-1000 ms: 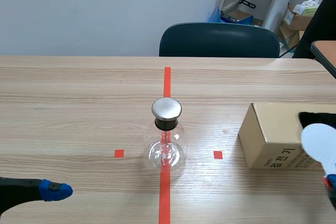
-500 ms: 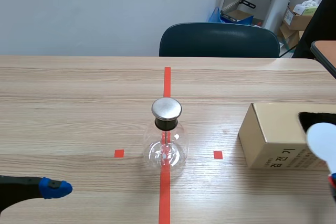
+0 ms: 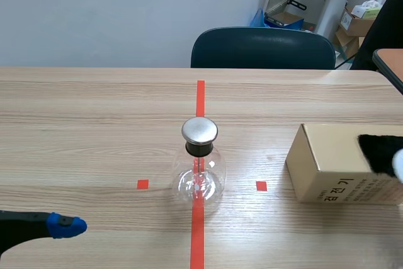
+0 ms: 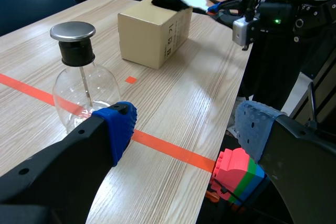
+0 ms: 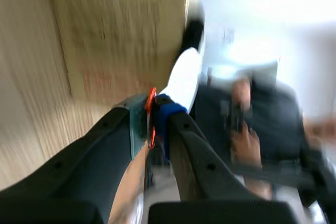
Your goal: Do the electroscope experiment
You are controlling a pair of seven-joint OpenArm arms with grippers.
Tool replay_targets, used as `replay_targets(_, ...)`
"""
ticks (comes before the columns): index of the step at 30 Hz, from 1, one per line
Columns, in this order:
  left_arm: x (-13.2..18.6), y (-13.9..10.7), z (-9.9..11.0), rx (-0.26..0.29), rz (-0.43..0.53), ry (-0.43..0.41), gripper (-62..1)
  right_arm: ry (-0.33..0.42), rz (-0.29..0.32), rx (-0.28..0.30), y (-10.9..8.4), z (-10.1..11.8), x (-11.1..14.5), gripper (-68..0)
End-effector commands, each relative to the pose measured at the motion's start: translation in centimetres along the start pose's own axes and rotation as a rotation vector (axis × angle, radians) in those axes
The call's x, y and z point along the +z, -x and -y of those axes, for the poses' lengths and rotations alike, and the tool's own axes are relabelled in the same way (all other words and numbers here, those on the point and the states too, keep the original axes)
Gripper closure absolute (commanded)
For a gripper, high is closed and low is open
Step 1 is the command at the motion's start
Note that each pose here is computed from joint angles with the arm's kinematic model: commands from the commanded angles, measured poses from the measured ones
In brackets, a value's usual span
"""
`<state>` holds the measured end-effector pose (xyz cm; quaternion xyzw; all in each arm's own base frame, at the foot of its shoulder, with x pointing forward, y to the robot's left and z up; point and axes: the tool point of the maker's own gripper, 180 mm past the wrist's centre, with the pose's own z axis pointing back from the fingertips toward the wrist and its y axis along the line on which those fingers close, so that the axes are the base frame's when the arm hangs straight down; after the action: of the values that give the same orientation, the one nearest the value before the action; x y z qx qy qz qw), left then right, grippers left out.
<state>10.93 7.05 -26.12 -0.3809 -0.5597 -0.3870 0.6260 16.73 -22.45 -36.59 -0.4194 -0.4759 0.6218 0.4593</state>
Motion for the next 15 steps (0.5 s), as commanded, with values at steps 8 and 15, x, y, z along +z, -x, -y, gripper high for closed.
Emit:
replay_targets(8,-0.4,-1.1,0.3,0.004,0.042,0.007,-42.2,0.044,-0.207,0.050,4.2,1.2,0.4,-1.8)
replay_targets(15,-0.4,-1.1,0.2,0.002,0.042,0.006,-42.2,0.040,-0.088,0.054,2.0,1.0,0.0,-1.8)
